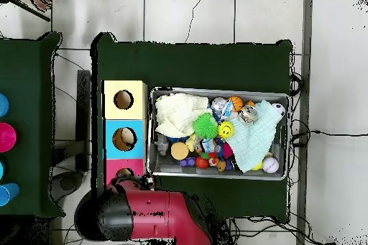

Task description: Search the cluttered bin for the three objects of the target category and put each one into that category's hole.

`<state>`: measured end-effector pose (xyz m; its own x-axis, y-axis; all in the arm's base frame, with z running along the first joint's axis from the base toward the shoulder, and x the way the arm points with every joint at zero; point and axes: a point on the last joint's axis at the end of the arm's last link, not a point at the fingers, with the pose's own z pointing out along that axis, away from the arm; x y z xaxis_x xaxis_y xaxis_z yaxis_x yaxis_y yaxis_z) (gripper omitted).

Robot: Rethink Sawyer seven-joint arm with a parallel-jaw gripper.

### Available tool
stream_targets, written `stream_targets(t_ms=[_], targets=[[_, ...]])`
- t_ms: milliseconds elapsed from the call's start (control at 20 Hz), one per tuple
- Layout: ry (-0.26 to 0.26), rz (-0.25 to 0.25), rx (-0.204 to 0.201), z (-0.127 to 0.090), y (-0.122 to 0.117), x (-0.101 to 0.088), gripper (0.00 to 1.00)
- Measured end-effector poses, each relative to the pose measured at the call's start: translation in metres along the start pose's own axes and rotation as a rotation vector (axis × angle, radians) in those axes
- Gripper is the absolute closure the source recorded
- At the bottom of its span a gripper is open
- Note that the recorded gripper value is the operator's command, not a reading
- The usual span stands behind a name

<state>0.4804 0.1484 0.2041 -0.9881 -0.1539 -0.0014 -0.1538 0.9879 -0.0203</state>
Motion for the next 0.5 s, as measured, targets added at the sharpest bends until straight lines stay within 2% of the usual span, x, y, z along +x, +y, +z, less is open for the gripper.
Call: stream_targets(t_ms=[300, 500], targets=[[-0.019, -0.005, 0.041, 0.004, -0.012, -0.014, 0.0], [-0.04, 0.008, 0.053, 0.01, -0.025, -0.025, 0.0]])
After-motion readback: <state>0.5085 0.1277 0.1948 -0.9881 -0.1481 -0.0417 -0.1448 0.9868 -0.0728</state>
